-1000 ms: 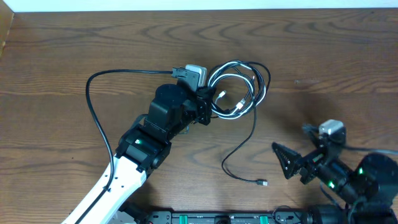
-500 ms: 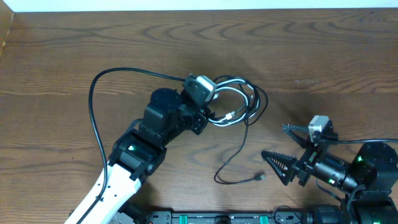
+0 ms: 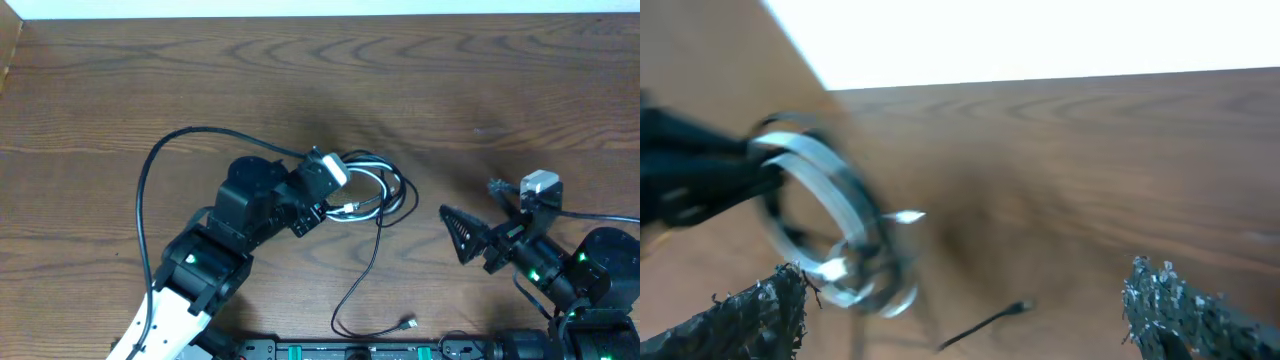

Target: Untangle cables

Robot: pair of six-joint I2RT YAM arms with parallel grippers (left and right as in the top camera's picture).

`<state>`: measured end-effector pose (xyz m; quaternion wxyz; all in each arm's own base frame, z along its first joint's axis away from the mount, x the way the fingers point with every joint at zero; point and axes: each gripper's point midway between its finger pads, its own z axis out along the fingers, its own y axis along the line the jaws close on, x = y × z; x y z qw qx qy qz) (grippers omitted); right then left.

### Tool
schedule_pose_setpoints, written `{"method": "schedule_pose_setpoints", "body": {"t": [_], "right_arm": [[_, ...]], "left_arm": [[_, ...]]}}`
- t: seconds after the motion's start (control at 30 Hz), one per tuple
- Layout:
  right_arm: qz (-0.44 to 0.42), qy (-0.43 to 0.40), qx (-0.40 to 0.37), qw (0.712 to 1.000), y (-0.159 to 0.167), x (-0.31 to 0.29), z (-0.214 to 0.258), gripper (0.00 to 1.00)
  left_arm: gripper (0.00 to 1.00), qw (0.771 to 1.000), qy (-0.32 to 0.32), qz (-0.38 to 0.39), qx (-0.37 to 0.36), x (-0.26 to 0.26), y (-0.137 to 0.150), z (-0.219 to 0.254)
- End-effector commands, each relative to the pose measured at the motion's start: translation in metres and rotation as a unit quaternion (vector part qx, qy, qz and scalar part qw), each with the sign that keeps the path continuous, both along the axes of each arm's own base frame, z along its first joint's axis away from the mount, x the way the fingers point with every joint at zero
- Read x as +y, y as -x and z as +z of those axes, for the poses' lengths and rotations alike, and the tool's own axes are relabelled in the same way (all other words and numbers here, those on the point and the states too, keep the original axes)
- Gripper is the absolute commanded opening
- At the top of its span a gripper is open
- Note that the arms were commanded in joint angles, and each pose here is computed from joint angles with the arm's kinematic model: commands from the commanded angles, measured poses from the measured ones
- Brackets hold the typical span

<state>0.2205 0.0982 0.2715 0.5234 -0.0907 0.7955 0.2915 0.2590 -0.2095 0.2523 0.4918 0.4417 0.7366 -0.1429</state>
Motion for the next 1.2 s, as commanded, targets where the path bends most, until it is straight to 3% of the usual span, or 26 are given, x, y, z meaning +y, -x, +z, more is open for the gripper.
{"method": "schedule_pose_setpoints", "body": {"t": [0.0, 0.37, 0.6, 0.93, 1.17], "right_arm": [[-0.076, 0.017, -0.006, 0.997, -0.012, -0.023, 0.005, 0.99], [-0.064, 0.038, -0.005, 0.997, -0.014, -0.022, -0.001, 0.99], [0.07, 0.043, -0.049, 0.995, -0.009, 0.014, 0.007, 0.99], [0.216, -0.016, -0.058, 0.974, -0.015, 0.051, 0.013, 0.99], [0.247, -0.027, -0.065, 0.967, -0.014, 0.057, 0.016, 0.99]], "left_arm": [[0.07, 0.995, 0.015, -0.093, -0.021, -0.016, 0.024, 0.011], [0.07, 0.98, 0.041, -0.194, -0.025, -0.034, 0.052, 0.018], [0.07, 0.977, 0.021, -0.208, -0.042, -0.036, 0.049, 0.012], [0.07, 0.964, 0.031, -0.259, -0.053, -0.044, 0.06, 0.014], [0.07, 0.963, 0.027, -0.261, -0.055, -0.045, 0.059, 0.012]]}}
